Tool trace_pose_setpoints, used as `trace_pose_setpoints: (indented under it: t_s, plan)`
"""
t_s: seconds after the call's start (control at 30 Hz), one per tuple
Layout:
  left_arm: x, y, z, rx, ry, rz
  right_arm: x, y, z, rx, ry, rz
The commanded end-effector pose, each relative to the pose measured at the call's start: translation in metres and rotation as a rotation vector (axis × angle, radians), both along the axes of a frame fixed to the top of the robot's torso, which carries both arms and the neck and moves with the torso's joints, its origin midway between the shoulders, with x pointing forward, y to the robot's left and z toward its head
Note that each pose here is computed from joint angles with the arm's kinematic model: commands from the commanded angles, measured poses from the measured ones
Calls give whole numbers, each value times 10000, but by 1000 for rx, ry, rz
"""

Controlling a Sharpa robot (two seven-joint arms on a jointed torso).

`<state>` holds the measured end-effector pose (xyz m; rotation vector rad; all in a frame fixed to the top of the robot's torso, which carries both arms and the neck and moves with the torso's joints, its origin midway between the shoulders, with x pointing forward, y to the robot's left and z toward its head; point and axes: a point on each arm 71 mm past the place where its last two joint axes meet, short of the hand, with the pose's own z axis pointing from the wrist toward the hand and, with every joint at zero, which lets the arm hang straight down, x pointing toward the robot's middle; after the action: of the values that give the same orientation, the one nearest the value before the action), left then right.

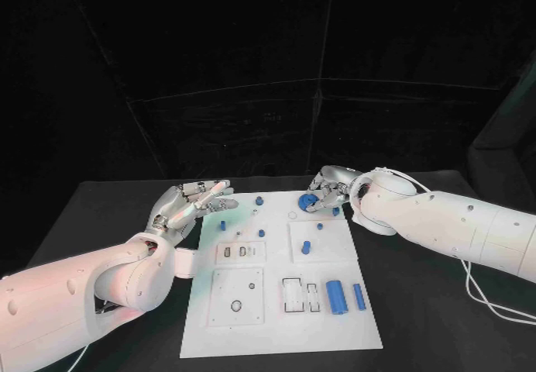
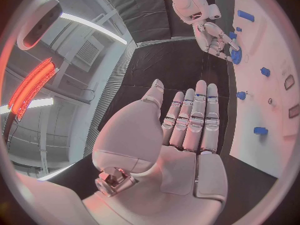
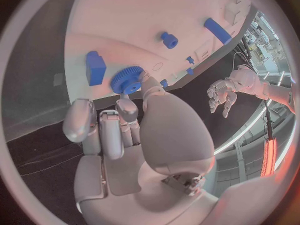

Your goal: Assemble the parts on the task board

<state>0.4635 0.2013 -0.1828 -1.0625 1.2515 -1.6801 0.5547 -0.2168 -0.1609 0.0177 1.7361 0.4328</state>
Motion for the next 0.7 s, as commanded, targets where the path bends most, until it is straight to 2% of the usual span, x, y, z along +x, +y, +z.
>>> trace_pose_setpoints:
  t_s: [0.03, 0.43, 0.57, 0.7]
  plan:
    - [1, -13, 13, -7, -5, -11, -4, 3, -50, -17, 32, -4]
    - [9, -3, 7, -4, -1, -9, -11, 33, -28, -26, -1, 14]
    - [10, -3, 6, -4, 0, -10, -20, 60, -3, -42, -37, 29]
    - [10, 0, 4, -2, 1, -8, -33, 117, 33, -65, -98, 72]
